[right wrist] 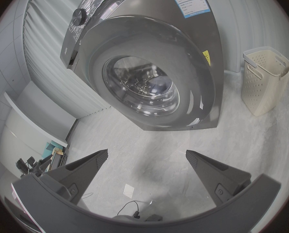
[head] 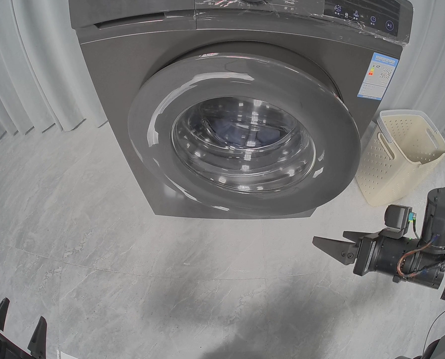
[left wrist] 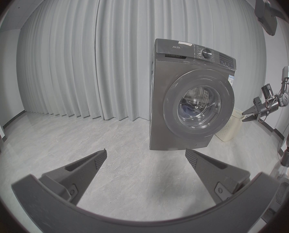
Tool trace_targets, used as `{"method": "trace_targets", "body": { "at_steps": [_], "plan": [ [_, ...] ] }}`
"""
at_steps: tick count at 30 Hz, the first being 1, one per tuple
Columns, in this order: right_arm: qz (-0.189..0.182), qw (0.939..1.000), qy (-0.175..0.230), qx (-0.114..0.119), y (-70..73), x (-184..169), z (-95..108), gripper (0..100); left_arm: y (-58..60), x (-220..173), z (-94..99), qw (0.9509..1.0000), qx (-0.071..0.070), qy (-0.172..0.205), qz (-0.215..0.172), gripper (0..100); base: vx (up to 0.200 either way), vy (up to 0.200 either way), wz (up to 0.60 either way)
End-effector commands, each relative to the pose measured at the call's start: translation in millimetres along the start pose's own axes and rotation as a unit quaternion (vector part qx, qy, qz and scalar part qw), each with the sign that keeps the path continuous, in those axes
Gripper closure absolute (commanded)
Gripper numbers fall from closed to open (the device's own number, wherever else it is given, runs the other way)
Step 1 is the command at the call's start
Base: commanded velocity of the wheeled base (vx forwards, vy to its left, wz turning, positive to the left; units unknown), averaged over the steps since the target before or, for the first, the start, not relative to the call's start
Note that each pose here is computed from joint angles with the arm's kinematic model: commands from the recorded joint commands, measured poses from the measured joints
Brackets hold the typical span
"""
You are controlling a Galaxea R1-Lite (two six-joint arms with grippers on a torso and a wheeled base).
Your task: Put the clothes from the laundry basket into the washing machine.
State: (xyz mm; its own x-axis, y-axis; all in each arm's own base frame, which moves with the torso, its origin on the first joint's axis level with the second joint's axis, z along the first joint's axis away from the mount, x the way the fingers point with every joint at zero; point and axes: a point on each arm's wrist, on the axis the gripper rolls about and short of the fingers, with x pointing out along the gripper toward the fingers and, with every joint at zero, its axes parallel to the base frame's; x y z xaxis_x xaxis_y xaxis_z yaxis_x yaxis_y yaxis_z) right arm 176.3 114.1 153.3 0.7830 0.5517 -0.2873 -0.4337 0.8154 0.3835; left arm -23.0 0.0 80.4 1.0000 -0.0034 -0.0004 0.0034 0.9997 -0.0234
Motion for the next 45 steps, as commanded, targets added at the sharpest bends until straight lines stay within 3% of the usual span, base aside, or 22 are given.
{"method": "trace_targets", "body": {
  "at_steps": [1,6,9,14,17,23,30,32,35,38,42,45],
  "plan": [
    [0.009,1.0000,0.003,-0.001,2.0,-10,-5,0,0.1,0,-4.3,1.0000,-0.001,0.002,0.000,0,0.000,0.000,0.00],
    [0.012,0.9998,0.016,-0.005,2.5,-10,-11,0,0.1,0,-4.3,1.0000,0.001,0.002,-0.001,0,0.000,0.000,0.00],
    [0.030,0.9992,0.023,-0.012,9.8,-10,-14,0,0.1,0,-4.3,1.0000,0.001,0.002,-0.001,0,0.000,0.000,0.00],
    [0.040,0.9990,0.016,-0.014,14.5,-8,-10,0,0.1,0,-4.3,1.0000,0.000,0.002,-0.001,0,0.200,0.000,0.00],
    [0.043,0.9990,-0.008,-0.012,15.8,-3,-2,0,0.1,0,-4.3,1.0000,0.000,0.002,-0.001,0,0.200,0.000,0.00],
    [0.038,0.9939,-0.103,-0.008,10.9,15,29,0,0.1,0,-4.3,1.0000,-0.002,0.002,-0.001,0,0.133,0.000,0.00],
    [0.020,0.9850,-0.171,-0.005,3.7,25,66,0,0.1,0,-4.3,1.0000,-0.003,0.002,-0.001,0,0.000,0.000,0.00],
    [0.015,0.9845,-0.175,-0.003,1.5,24,67,0,0.1,0,-4.3,1.0000,-0.003,0.002,-0.001,0,0.000,0.000,0.00],
    [0.019,0.9888,-0.148,-0.005,3.4,18,53,0,0.2,0,-4.3,1.0000,-0.004,0.002,0.000,0,0.000,0.000,0.00],
    [0.053,0.9935,-0.098,-0.022,17.2,2,21,0,0.2,0,-4.3,1.0000,-0.004,0.002,0.000,0,0.000,0.000,0.00],
    [0.060,0.9957,-0.051,-0.049,15.9,-6,-9,0,0.2,0,-4.3,1.0000,-0.003,0.002,0.000,0,0.000,0.000,0.00],
    [0.058,0.9960,-0.040,-0.056,13.4,-8,-14,0,0.2,0,-4.3,1.0000,-0.003,0.002,0.000,0,0.000,0.000,0.00]
  ]
}}
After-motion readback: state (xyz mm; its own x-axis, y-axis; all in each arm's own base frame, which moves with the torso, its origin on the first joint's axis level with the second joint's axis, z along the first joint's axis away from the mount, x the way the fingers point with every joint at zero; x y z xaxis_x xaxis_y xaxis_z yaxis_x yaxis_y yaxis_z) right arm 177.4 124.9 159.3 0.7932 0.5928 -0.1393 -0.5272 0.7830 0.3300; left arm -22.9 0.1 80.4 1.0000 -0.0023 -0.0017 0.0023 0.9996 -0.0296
